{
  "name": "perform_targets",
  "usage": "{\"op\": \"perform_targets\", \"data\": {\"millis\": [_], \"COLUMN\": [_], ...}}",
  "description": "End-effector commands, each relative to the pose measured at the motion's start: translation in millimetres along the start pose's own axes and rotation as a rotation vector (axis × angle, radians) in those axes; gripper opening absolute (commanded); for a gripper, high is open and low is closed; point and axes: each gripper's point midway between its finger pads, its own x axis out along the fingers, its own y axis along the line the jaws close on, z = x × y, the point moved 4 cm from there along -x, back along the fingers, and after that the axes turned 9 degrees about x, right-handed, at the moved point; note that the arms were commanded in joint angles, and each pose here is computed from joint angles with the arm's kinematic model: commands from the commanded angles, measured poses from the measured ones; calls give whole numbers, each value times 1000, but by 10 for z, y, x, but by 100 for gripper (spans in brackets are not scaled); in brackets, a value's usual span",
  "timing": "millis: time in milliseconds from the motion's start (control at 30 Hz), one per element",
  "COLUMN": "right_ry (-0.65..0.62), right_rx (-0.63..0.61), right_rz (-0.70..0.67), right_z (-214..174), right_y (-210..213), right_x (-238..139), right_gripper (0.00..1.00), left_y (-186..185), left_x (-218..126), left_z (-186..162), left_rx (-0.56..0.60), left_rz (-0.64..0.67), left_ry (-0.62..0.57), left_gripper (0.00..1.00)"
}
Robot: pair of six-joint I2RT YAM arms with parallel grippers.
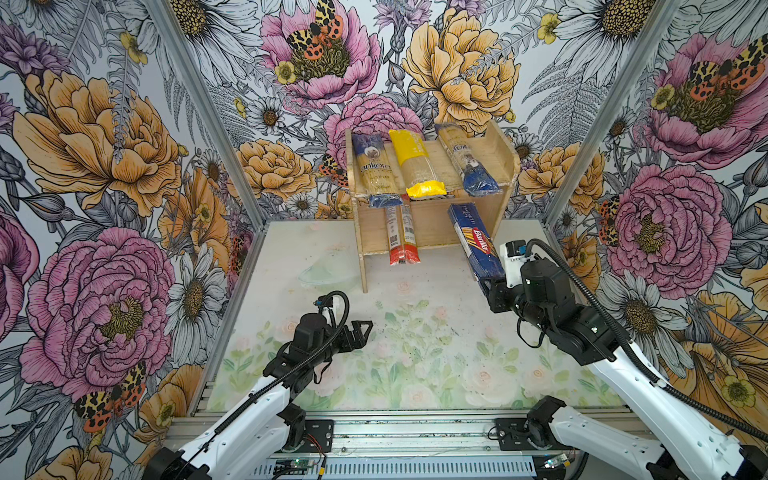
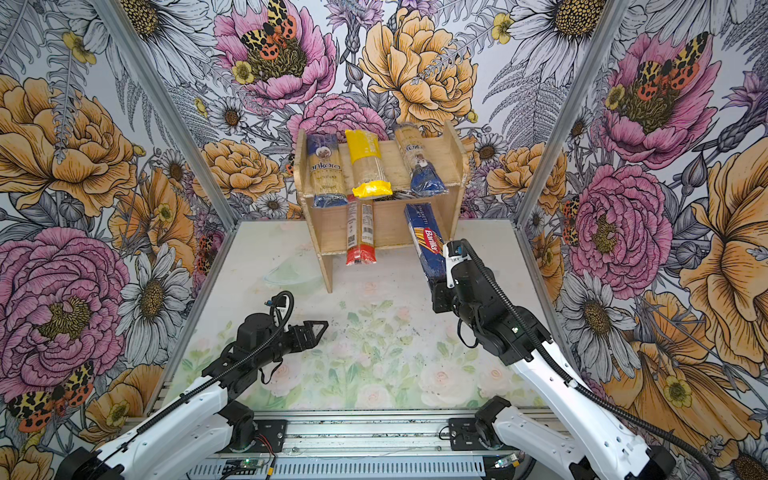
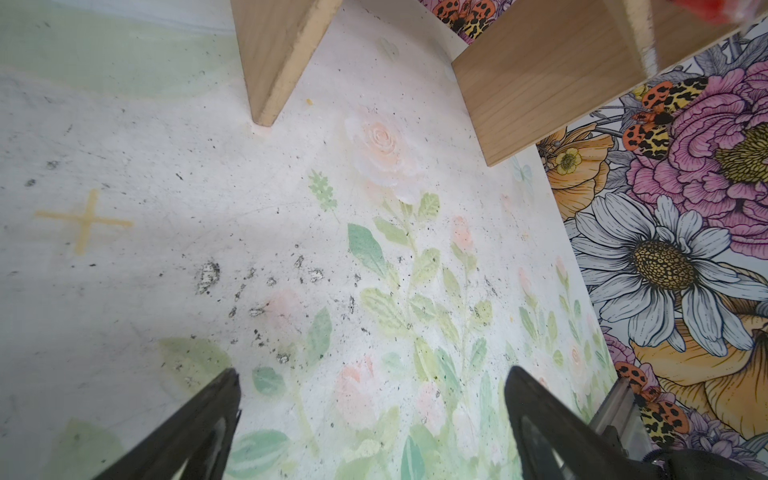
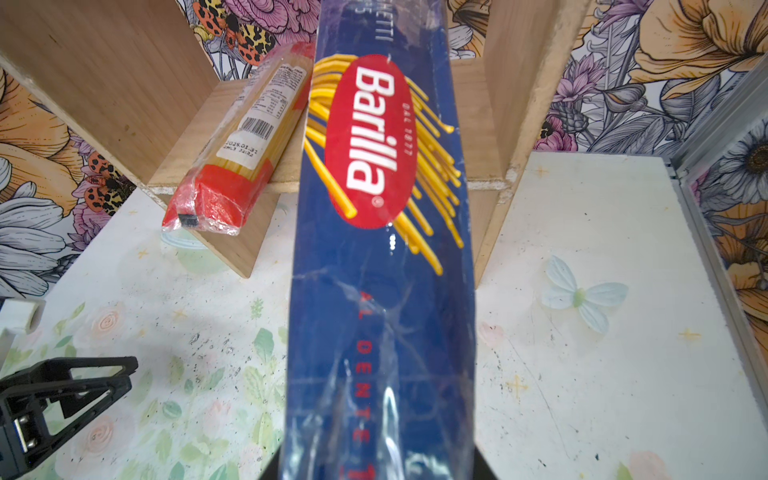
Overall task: Place and organize the pasta boxes and bags onto the shelf
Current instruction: 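Push the Barilla box's far end into the lower tier beside the red-capped bag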
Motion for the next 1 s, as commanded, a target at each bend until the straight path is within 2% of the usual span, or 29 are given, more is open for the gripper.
{"op": "perform_targets", "data": {"millis": [0,400,967], "right_ry": [-306,-338,-356], "right_rx": [98,140,167], "right_rz": [108,123,67], "right_z": [687,776,882], "right_y": [219,326,369], "right_x": [-255,45,374], "right_gripper": [0,0,0], "left_y": [-10,-5,7], "left_x": [7,2,-2], "left_z": [43,45,49], "left_rx": [13,18,16], "left_rz": [-14,-13,-13], "left_ry": [-20,-20,-21], "left_gripper": [99,99,99]}}
